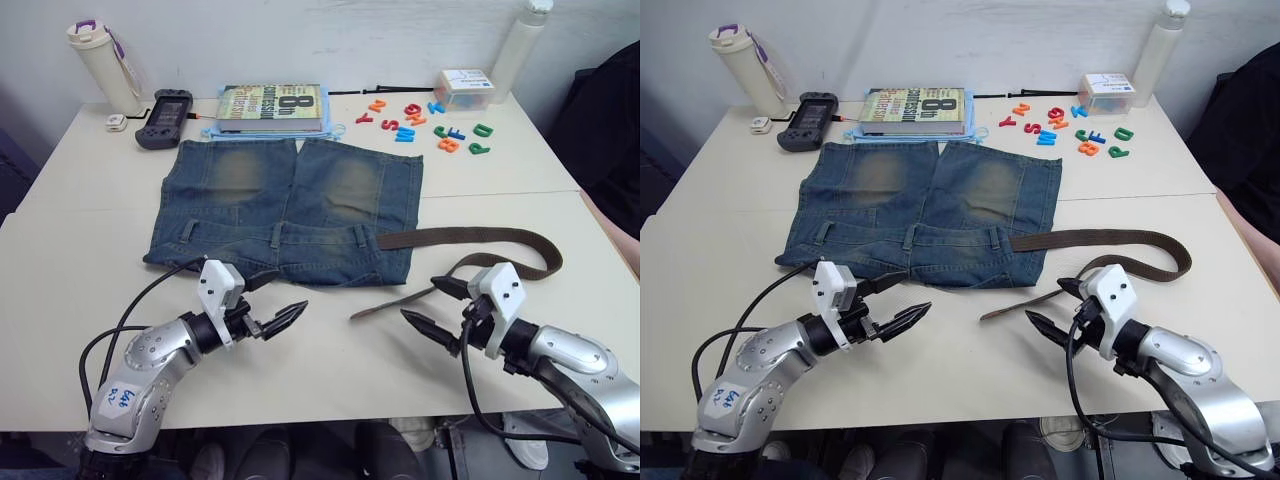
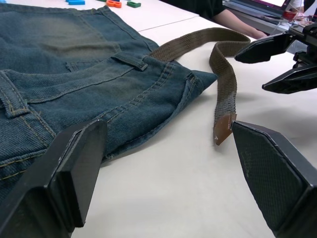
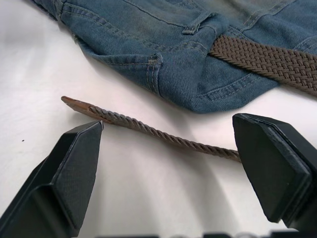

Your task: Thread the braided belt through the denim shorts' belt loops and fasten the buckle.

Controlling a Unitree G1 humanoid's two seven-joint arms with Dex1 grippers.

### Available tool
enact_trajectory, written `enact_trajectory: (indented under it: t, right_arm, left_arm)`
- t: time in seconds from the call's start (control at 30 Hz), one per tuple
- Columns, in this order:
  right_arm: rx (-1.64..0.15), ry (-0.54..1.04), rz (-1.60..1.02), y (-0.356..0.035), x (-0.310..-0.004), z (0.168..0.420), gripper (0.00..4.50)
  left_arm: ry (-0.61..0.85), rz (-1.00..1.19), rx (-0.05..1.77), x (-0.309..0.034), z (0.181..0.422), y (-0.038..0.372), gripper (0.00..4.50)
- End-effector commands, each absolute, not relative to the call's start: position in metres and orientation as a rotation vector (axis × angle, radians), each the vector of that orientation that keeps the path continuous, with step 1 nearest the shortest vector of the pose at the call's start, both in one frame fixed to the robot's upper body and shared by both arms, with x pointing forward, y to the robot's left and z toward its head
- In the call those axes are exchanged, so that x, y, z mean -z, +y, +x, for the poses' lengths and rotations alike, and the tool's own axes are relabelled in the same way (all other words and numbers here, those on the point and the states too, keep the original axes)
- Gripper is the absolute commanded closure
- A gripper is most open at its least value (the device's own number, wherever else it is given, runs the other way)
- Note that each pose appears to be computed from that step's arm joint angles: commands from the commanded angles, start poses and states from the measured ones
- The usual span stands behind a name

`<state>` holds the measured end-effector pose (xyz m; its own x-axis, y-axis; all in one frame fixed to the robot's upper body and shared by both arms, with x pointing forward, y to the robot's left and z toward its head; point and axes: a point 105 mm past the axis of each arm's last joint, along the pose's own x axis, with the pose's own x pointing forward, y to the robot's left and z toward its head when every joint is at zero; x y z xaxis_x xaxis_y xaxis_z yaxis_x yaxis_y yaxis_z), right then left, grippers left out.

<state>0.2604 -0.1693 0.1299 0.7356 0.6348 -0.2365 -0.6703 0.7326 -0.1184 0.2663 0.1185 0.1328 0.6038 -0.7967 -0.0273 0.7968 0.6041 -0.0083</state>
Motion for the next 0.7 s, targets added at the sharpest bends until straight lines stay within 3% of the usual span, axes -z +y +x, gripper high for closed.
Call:
enact_trajectory:
  t: [0.03,0.53,0.7]
  right_arm:
    - [-0.729,0.131,-0.219,-0.165,-0.141,0.258,0.00]
    - [-0.726,0.132,-0.219,-0.165,-0.140,0.258,0.00]
    - [-0.710,0.103,-0.229,-0.165,-0.144,0.265,0.00]
  left_arm:
    - [0.000,0.014,0.935,-0.138,0.266,0.117,0.09]
    - [-0.002,0.009,0.937,-0.137,0.267,0.116,0.09]
    - [-0.009,0.011,0.936,-0.138,0.278,0.116,0.09]
